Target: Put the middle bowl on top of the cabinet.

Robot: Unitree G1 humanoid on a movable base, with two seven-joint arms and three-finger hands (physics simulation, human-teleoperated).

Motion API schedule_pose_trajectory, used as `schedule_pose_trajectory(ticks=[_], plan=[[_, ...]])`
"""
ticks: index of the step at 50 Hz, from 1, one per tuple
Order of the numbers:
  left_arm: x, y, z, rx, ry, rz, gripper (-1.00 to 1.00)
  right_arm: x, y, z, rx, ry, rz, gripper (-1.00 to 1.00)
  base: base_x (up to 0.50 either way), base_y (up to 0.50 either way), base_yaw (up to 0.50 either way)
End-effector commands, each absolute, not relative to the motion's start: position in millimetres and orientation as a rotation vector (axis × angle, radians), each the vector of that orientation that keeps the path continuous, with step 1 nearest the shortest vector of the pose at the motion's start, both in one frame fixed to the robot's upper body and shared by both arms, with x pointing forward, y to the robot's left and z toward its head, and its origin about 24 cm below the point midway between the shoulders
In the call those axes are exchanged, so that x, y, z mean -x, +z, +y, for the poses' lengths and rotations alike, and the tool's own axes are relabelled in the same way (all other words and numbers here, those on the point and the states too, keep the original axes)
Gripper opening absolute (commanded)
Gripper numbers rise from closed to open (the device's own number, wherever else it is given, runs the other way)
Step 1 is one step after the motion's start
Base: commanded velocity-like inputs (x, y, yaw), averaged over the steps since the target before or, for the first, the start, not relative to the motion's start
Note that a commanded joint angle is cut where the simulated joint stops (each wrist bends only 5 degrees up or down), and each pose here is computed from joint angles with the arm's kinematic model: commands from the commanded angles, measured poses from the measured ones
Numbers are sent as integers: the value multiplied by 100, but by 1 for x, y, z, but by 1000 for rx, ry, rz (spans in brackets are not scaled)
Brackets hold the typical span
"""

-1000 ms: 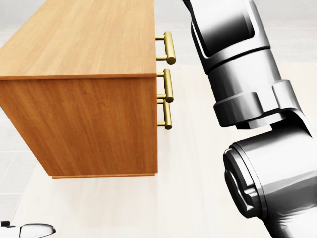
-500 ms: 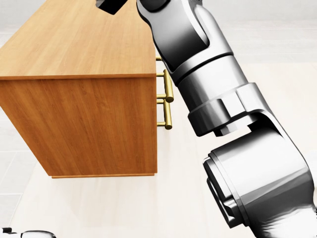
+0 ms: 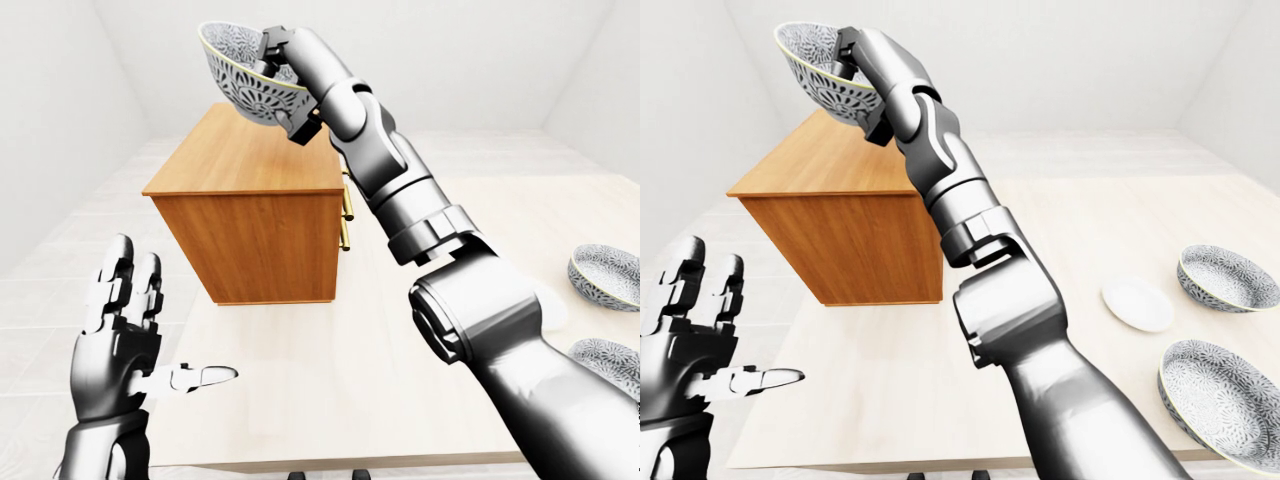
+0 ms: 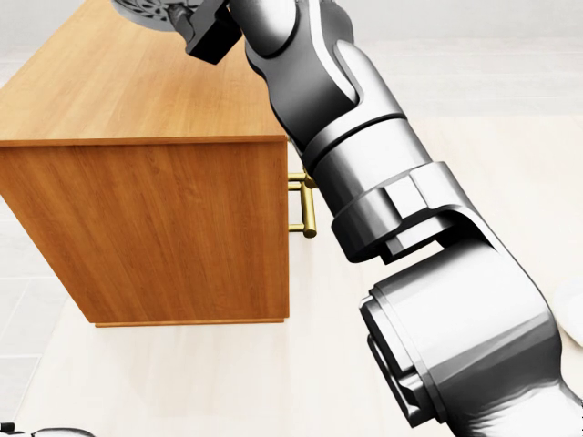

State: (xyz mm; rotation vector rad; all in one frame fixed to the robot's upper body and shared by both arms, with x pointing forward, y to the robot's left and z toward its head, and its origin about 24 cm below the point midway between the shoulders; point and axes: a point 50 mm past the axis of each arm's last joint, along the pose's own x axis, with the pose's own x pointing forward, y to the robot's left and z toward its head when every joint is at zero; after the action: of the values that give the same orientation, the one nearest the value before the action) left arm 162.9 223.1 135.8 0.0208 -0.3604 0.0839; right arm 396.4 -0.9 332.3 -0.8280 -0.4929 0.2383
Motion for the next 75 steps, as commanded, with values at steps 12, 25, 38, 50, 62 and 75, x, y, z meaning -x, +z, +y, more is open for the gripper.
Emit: schedule_pose_trajectory(ticks=[12, 25, 38, 50, 62, 75], plan=[[-161, 139, 220, -24, 74, -374, 100, -399, 307, 6, 863, 243, -450, -100, 0, 0, 0], [-163, 135, 220, -17, 73, -358, 100, -399, 312, 6, 897, 253, -446, -100, 0, 0, 0], [-165, 129, 221, -9, 74, -334, 100, -399, 309, 8, 902, 257, -444, -100, 0, 0, 0], [-165, 127, 222, -4, 74, -325, 100, -398, 311, 8, 912, 252, -452, -95, 0, 0, 0], [-164, 131, 223, -11, 79, -337, 100, -395, 313, 13, 925, 262, -471, -40, 0, 0, 0], [-163, 132, 221, -16, 77, -345, 100, -396, 313, 10, 931, 260, -466, -4, 0, 0, 0]])
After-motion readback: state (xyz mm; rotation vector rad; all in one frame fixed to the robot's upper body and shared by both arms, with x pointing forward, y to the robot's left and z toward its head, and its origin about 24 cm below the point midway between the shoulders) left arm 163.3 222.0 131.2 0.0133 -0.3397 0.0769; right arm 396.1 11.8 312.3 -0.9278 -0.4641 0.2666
